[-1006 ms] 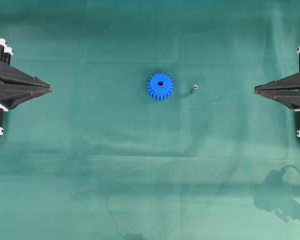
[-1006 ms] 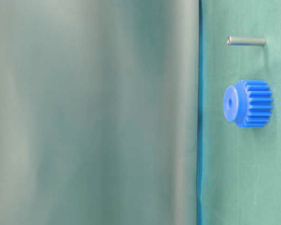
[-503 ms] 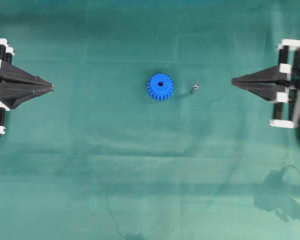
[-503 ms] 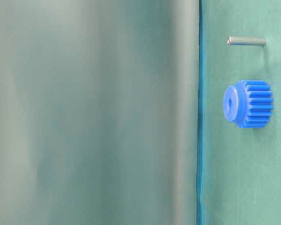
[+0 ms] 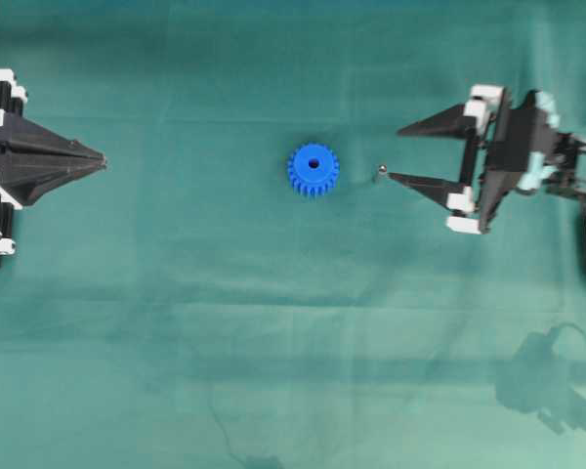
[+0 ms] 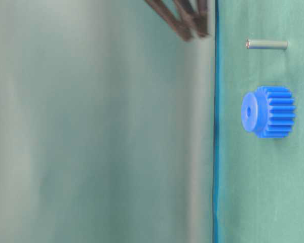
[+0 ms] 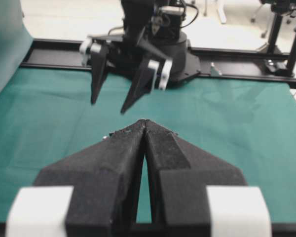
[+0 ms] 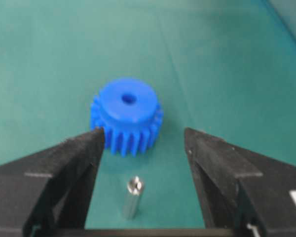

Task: Insert the shaft placed at a random location into the center hole of the small gear at another random location.
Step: 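Move the right gripper left toward the silver shaft beside the gear, then close the right gripper on the silver shaft and lift it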

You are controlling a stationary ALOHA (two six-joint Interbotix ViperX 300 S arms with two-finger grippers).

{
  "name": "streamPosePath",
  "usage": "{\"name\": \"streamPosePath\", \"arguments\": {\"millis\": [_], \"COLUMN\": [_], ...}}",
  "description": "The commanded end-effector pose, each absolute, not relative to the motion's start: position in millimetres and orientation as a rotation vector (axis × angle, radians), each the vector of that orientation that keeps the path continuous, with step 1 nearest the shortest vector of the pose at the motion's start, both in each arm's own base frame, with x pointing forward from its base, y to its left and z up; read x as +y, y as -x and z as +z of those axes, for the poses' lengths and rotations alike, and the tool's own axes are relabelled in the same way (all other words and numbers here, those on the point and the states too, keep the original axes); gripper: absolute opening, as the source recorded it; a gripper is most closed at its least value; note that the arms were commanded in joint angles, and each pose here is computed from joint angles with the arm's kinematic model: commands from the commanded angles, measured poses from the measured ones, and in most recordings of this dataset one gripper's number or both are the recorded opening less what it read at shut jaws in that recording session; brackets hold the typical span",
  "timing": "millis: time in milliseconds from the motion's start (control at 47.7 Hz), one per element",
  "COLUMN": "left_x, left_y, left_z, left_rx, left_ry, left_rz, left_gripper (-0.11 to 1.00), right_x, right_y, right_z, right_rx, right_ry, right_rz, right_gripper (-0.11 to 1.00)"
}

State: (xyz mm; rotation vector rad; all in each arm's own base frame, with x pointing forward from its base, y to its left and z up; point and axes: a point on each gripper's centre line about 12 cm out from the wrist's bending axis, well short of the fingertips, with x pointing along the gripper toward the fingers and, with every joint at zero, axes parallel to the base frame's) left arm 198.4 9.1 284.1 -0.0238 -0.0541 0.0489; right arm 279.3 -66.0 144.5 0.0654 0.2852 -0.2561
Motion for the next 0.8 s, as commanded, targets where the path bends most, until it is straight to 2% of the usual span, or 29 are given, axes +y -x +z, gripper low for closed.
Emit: {"name": "streamPosePath", "arguments": {"millis": [0,230,482,587,712,775], "left_x": [10.4,11.9,13.4,13.4,13.4,13.3], "left_y": [-199.9,-199.0,-198.7,-198.6,-198.2,-198.0], "left_z": [285.9,282.2,279.1,277.9,277.0,276.4], "left_rx": [-0.059,-0.05,-0.035,-0.029,-0.024,-0.018], "left_ry": [0.025,0.027,0.03,0.03,0.03,0.03], "left_rz": [0.056,0.063,0.071,0.071,0.071,0.071], "left_gripper": [-0.01,-0.01,-0.01,-0.01,-0.01,-0.01], "right_x": [-69.8,-72.2,-72.5,-72.0,-71.6,-71.3], "right_y": [-289.2,-298.4,-299.4,-298.3,-299.1,-299.7], "right_z": [138.6,107.6,100.8,99.6,100.5,100.8], "right_rx": [0.271,0.335,0.351,0.359,0.353,0.351], "right_ry": [-0.078,-0.131,-0.141,-0.141,-0.139,-0.139], "right_rz": [-0.269,-0.281,-0.284,-0.282,-0.28,-0.278], "right_gripper": [0.65,0.64,0.61,0.47,0.14,0.13]}}
